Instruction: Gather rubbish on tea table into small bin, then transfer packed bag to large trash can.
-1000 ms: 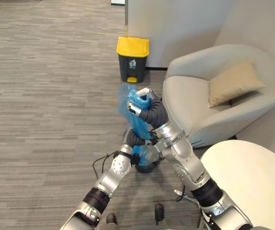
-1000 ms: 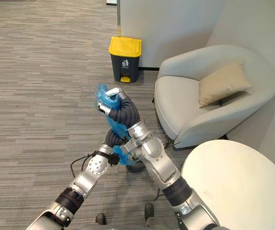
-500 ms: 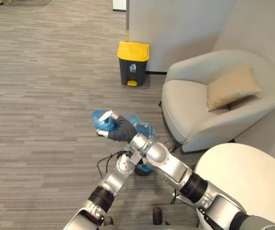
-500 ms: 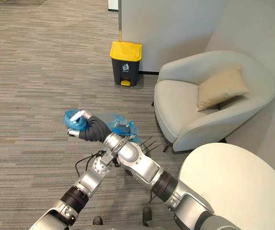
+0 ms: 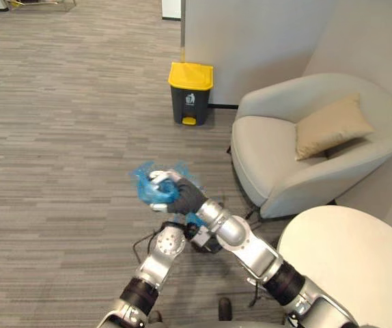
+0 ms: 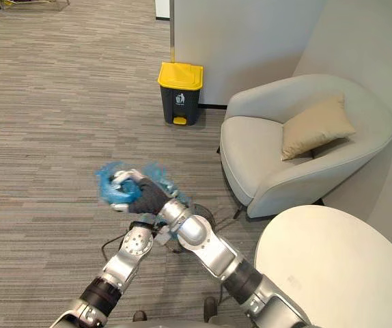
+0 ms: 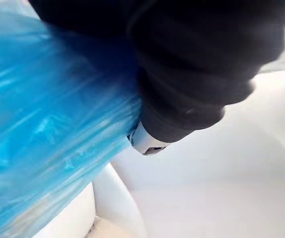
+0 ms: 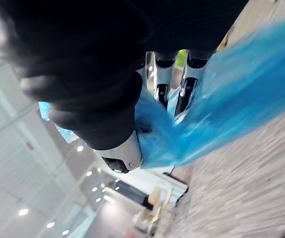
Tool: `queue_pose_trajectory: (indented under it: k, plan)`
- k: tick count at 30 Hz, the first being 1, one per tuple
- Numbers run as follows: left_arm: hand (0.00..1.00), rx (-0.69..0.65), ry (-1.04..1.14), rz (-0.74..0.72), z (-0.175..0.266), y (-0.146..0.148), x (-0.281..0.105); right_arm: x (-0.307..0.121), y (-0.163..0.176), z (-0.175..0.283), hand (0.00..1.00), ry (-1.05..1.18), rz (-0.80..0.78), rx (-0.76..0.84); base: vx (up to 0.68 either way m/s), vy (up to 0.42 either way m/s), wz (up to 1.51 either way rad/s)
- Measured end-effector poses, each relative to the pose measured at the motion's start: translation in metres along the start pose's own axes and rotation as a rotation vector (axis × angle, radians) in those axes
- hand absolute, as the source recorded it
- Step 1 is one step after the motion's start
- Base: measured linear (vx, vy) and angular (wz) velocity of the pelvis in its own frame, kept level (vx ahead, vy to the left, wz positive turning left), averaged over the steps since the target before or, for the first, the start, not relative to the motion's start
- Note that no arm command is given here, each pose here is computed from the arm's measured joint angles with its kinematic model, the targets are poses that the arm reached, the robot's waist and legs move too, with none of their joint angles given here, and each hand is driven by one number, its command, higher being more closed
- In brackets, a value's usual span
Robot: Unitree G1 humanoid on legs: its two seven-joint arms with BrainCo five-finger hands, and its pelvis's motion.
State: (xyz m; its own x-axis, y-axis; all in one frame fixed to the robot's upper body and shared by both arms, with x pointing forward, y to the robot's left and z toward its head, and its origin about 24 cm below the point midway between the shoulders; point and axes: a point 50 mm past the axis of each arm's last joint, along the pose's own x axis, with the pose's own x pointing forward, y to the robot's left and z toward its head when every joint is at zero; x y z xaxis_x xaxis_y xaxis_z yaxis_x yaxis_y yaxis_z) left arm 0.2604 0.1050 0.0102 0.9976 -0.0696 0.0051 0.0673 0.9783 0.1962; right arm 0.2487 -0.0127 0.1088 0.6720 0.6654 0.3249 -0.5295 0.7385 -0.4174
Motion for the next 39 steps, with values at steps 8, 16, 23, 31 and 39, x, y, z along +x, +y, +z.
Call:
queue_pose_trajectory:
  k: [8, 16, 23, 31, 39]
  plan:
    - [1.00, 0.014, 0.165, 0.060, -0.041, 0.045, -0.037, -0.086, -0.026, -0.042, 0.00, 0.262, -0.022, -0.139, -0.02, -0.002, 0.00]
    - [1.00, 0.066, 0.424, 0.146, -0.092, 0.092, -0.091, -0.215, -0.025, -0.104, 0.00, 0.779, -0.225, 0.161, 0.00, 0.000, 0.01]
    - [1.00, 0.057, 0.560, 0.188, -0.114, 0.107, -0.127, -0.284, -0.019, -0.127, 0.00, 1.064, -0.435, 0.274, 0.02, -0.005, 0.19]
    - [1.00, 0.045, 0.562, 0.203, -0.115, 0.110, -0.124, -0.293, -0.033, -0.125, 0.00, 1.076, -0.576, 0.241, -0.05, 0.009, 0.69]
    - [1.00, 0.037, 0.525, 0.204, -0.109, 0.108, -0.119, -0.282, -0.045, -0.130, 0.00, 1.041, -0.709, 0.237, 0.13, 0.170, 0.52]
